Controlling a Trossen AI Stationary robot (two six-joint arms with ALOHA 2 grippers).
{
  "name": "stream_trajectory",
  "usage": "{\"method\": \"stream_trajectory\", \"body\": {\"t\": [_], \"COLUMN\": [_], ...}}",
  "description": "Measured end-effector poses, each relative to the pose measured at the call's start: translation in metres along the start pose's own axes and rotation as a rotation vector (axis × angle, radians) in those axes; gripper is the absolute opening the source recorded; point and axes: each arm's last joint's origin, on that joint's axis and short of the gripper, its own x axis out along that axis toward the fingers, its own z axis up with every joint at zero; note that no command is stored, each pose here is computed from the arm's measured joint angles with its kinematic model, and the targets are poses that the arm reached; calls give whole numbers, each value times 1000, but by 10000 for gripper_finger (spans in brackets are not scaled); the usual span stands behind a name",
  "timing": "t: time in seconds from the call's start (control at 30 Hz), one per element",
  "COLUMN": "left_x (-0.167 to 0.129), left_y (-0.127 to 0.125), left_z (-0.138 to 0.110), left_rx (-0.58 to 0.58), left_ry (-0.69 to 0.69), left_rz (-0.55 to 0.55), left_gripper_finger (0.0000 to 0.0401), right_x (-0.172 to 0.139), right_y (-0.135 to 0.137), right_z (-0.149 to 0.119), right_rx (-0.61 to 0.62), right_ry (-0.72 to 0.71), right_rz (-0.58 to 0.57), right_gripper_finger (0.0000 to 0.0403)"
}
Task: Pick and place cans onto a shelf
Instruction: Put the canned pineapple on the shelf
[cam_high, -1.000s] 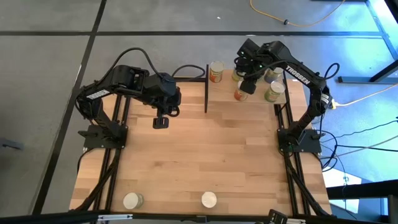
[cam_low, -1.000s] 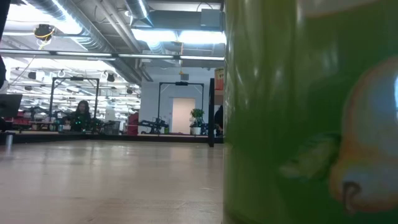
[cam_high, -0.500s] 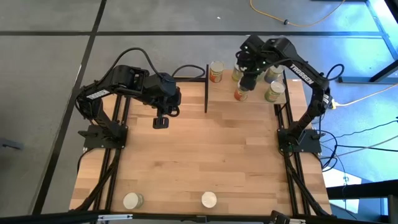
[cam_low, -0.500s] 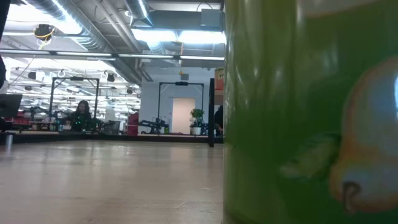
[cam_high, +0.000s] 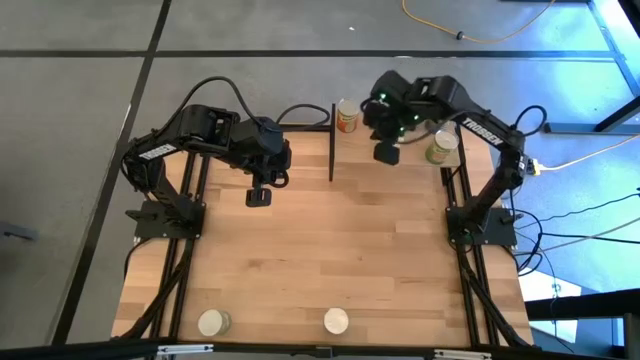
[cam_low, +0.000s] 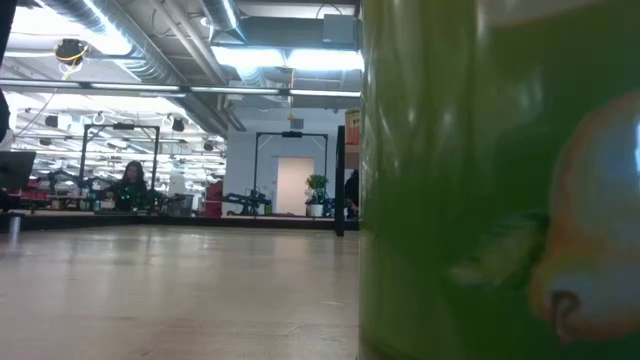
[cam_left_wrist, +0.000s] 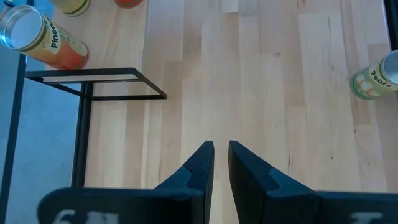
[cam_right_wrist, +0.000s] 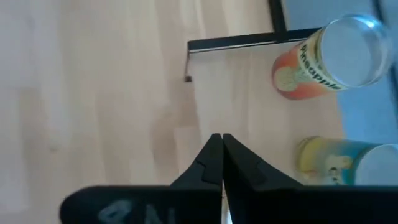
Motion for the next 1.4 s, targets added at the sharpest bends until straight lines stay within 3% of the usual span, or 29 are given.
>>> {"method": "stream_trajectory", "body": {"t": [0.5, 0.97, 1.4], "left_x": [0, 0, 0], "left_y": [0, 0, 0], "left_z": [0, 0, 0], "left_rx": [-1, -1, -1], "left_ry": [0, 0, 0], "left_rz": [0, 0, 0], "left_gripper_finger": [41, 41, 41], "right_x": [43, 56, 55], "right_y": [5, -10, -20], "right_z": [10, 3, 0], "right_rx": [-2, 42, 70], "right_ry": [203, 312, 317], "right_rz": [-153, -151, -161], "right_gripper_finger": [1, 1, 4]}}
